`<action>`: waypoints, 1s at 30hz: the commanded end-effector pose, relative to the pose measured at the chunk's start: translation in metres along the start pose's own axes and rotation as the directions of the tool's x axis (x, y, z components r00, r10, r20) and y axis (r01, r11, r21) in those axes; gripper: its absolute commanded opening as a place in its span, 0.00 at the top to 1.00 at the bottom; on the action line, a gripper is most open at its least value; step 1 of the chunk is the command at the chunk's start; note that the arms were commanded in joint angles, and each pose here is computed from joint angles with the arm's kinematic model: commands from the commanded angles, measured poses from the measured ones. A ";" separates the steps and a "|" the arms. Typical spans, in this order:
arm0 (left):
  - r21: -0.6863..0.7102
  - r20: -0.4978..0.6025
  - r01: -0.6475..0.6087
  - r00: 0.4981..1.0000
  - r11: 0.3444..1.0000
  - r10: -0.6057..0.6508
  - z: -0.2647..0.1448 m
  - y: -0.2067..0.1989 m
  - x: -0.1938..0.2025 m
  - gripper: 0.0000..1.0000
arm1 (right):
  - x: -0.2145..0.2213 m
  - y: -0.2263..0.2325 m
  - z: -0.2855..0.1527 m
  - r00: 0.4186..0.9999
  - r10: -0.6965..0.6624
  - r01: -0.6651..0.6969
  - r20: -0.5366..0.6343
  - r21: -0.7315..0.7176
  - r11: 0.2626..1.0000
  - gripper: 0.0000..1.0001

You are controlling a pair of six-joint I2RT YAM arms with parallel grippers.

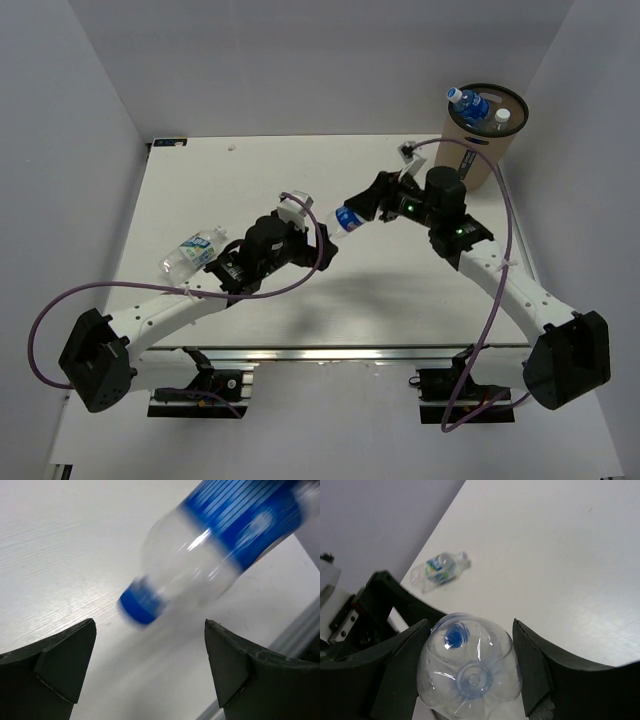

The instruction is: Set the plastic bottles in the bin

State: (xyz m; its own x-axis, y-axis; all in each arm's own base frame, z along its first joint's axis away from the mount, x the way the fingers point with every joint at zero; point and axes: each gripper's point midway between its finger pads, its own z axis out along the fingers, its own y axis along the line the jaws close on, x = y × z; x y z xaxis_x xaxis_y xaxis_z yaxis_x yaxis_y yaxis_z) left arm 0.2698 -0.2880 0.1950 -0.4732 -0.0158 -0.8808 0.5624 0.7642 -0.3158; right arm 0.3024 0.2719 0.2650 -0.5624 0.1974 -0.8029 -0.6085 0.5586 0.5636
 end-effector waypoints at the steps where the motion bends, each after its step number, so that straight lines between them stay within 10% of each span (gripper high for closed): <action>1: -0.163 0.056 0.035 0.998 0.986 -0.026 -0.003 0.026 -0.016 0.02 | -0.073 -0.025 -0.019 0.983 -0.096 0.076 0.154 0.128 0.989 0.91; 8: -0.346 0.126 0.068 0.992 0.936 -0.026 -0.011 0.057 -0.033 0.02 | -0.201 -0.087 -0.078 0.909 -0.270 0.112 0.318 0.438 0.892 0.92; 17: -0.521 0.165 0.199 0.978 0.830 -0.131 -0.013 0.135 -0.049 0.02 | -0.351 -0.184 -0.181 0.768 -0.536 -0.061 0.351 0.873 0.485 0.92; 30: -0.710 0.200 0.351 0.932 0.610 -0.304 -0.043 0.259 -0.041 0.02 | -0.342 -0.354 -0.202 0.861 -0.472 -0.012 0.190 0.935 0.355 0.93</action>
State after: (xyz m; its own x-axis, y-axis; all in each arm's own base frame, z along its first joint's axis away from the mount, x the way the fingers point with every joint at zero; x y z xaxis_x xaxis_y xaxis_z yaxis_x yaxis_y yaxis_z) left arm 0.4014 -0.0801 0.1669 -0.4673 -0.3178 -0.8250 -0.2514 0.9424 -0.2206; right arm 0.5927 -0.1566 0.3706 -0.1045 0.1224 -0.9870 0.3663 0.9274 0.0763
